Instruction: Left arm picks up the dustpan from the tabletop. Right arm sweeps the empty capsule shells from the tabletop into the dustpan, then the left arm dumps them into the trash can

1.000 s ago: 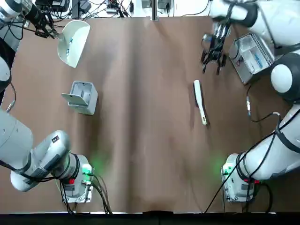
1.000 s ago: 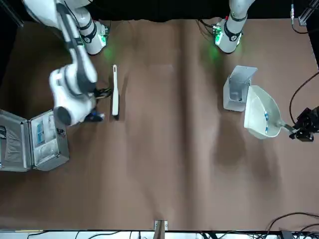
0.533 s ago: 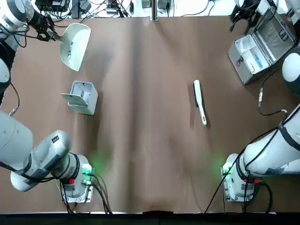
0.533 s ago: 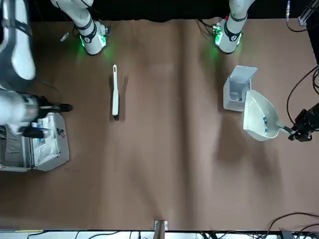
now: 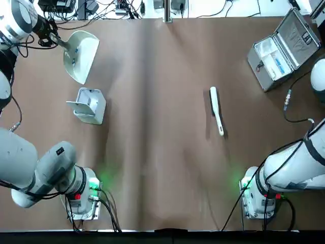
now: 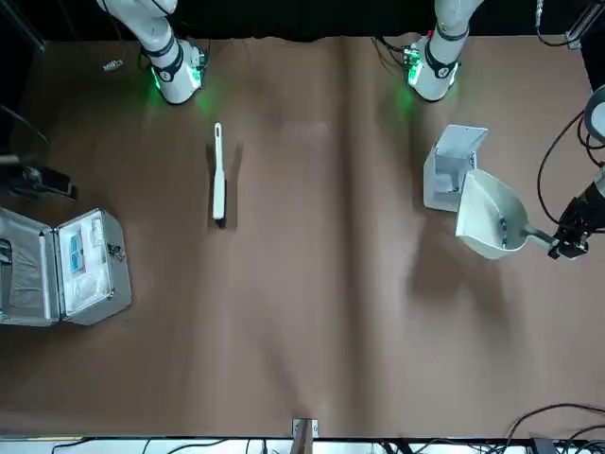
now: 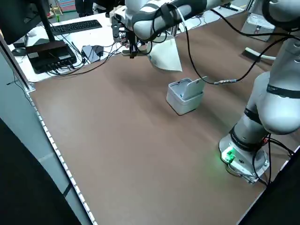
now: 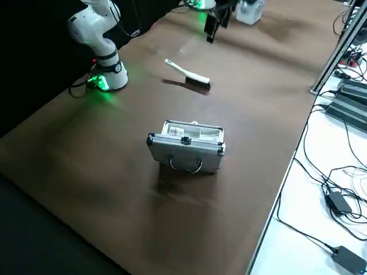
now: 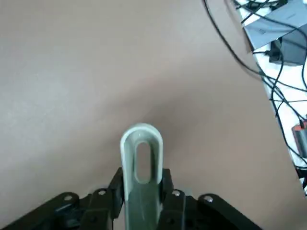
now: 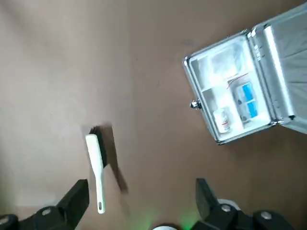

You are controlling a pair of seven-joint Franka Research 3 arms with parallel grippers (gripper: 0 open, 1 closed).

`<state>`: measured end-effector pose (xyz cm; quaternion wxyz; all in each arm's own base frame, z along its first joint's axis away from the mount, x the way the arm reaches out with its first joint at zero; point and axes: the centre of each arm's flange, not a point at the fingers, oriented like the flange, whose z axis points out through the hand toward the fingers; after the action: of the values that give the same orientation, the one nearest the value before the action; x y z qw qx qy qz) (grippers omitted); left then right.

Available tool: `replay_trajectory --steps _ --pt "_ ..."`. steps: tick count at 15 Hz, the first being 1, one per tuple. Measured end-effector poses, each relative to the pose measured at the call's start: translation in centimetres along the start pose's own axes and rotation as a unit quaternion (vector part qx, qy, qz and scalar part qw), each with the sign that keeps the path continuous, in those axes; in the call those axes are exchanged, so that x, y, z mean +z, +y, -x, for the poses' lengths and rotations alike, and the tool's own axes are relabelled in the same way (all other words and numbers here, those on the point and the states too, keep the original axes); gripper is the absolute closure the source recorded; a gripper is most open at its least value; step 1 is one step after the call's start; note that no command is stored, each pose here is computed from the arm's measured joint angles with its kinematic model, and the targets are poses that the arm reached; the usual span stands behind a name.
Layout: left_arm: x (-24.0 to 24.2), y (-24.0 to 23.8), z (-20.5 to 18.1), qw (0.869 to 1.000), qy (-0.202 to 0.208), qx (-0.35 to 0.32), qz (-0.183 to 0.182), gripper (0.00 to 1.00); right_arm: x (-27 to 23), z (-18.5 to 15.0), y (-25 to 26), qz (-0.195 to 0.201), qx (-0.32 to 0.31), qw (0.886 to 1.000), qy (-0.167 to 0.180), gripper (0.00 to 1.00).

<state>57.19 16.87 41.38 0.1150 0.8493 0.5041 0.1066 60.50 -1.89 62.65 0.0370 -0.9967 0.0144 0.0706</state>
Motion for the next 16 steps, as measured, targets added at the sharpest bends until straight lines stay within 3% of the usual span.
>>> replay_trajectory --steps 3,6,11,16 --pt "-0.2 -1.0 0.9 1.0 0.027 0.001 0.008 0.66 -6.4 5.0 -0.6 0.002 -0.005 0.998 0.058 0.02" --pt "0.0 -1.8 1.2 0.999 0.036 -0.001 0.008 0.66 -6.9 6.0 -0.8 0.003 -0.006 0.996 0.092 0.02" --pt "-0.5 -3.3 0.5 0.998 0.054 -0.02 0.017 0.66 -3.3 4.8 -2.0 0.015 -0.018 0.996 0.088 0.02" --pt "-0.2 -4.2 0.5 0.997 0.054 -0.042 0.03 0.66 -3.1 4.7 -2.1 0.018 -0.019 0.994 0.105 0.02"
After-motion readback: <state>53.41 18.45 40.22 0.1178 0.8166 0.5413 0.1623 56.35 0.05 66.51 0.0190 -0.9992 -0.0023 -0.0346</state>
